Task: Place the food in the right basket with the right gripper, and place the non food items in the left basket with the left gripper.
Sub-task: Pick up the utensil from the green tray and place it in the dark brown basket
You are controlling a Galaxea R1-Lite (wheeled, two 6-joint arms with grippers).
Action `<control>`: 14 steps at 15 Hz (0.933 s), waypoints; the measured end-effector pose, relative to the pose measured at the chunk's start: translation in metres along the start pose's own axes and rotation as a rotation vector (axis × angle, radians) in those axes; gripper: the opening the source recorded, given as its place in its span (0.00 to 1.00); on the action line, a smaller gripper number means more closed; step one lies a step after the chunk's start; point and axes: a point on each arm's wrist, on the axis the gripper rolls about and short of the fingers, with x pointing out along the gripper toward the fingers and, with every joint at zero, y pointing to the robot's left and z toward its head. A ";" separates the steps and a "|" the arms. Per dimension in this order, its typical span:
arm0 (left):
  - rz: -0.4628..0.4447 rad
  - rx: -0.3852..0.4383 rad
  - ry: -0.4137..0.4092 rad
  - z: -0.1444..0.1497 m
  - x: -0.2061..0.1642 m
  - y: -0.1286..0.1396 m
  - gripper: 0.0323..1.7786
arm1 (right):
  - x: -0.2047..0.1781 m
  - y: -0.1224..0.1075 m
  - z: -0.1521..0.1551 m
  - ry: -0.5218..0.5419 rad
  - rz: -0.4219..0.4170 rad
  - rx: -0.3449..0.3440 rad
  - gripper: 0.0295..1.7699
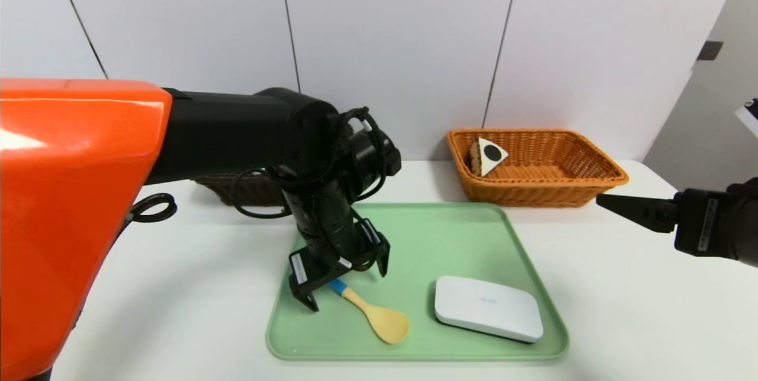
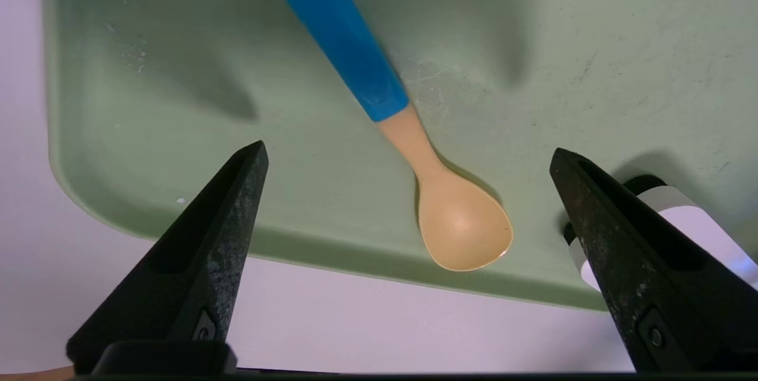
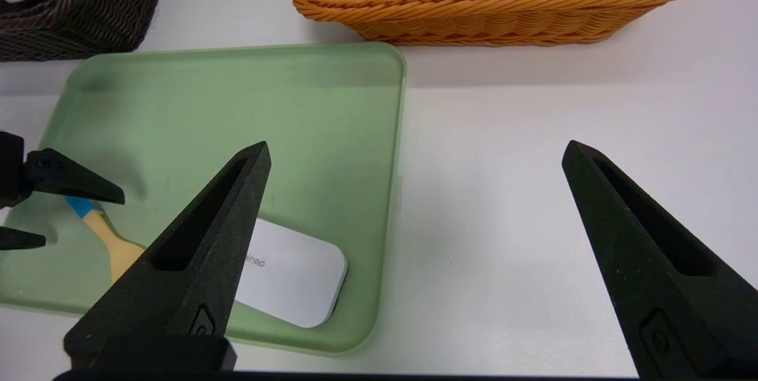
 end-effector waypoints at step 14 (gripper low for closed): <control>0.057 -0.057 0.068 0.014 0.015 0.007 0.95 | 0.000 0.000 0.000 0.001 -0.001 0.000 0.96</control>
